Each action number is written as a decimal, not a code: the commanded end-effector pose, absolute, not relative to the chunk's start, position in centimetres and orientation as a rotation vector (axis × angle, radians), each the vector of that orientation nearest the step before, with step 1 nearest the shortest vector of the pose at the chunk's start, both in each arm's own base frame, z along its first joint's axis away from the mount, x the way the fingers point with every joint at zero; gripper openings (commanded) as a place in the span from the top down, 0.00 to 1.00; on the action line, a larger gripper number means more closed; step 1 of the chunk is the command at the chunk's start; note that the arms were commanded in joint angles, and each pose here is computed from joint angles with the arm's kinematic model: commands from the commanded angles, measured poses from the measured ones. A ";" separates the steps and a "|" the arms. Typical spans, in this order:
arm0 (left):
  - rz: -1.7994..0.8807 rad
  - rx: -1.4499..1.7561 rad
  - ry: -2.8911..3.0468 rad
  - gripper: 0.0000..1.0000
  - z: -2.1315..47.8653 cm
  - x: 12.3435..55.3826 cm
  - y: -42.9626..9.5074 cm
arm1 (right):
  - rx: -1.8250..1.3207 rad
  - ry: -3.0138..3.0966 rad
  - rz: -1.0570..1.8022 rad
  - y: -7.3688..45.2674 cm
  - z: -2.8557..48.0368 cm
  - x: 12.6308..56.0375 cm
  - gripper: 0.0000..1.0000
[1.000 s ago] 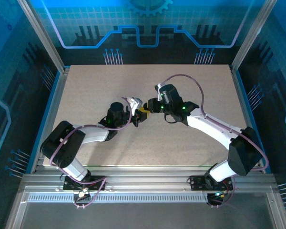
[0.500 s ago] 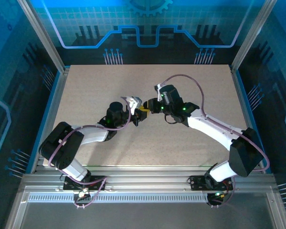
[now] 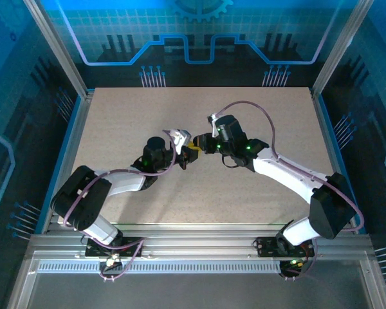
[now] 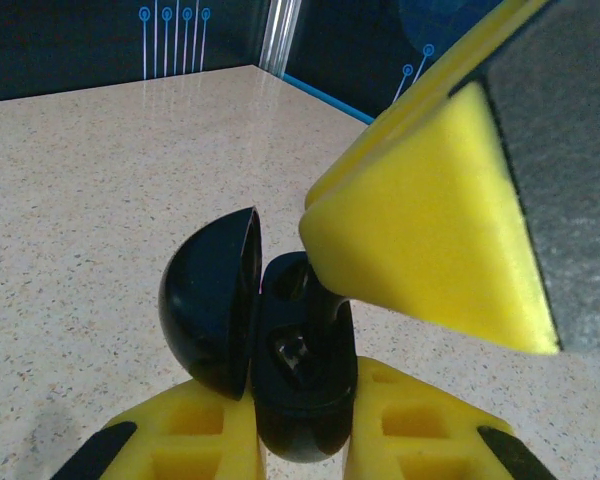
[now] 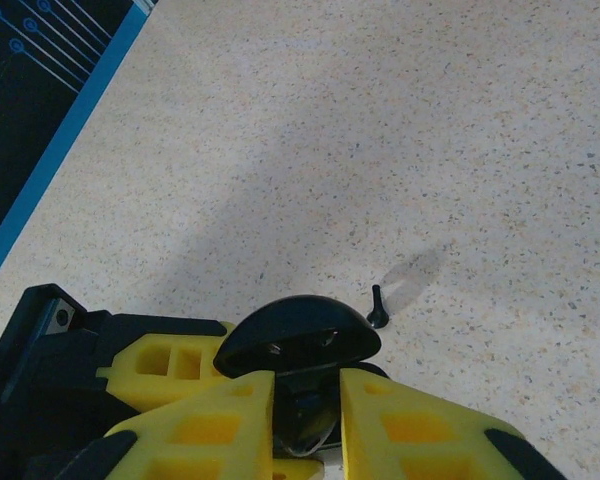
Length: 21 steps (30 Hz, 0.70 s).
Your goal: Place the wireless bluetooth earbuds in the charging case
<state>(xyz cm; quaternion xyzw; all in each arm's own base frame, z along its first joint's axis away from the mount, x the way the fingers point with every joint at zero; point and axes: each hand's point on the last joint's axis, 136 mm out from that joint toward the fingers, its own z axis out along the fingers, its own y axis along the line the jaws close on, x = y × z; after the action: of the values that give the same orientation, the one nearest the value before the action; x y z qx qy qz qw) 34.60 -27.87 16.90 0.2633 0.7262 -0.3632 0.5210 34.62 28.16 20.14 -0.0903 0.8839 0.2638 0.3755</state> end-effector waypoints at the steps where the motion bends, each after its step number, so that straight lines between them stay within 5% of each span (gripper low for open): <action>1: -0.897 0.662 1.594 0.88 21.8 34.4 -28.7 | -0.293 2.254 0.729 29.4 20.4 33.2 0.75; 9: -0.867 0.696 1.595 0.86 21.8 33.9 -28.5 | -0.287 2.170 0.780 29.1 24.1 32.8 0.58; 21: -0.687 0.870 1.526 0.87 19.9 32.6 -27.6 | -0.198 2.267 1.051 25.3 27.2 29.4 0.54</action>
<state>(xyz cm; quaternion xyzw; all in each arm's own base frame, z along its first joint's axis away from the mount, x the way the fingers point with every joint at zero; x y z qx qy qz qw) 33.57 -27.46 19.42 0.3314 0.6820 -0.3177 0.5693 31.41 25.06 28.15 -0.0797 0.8447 0.3601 0.3878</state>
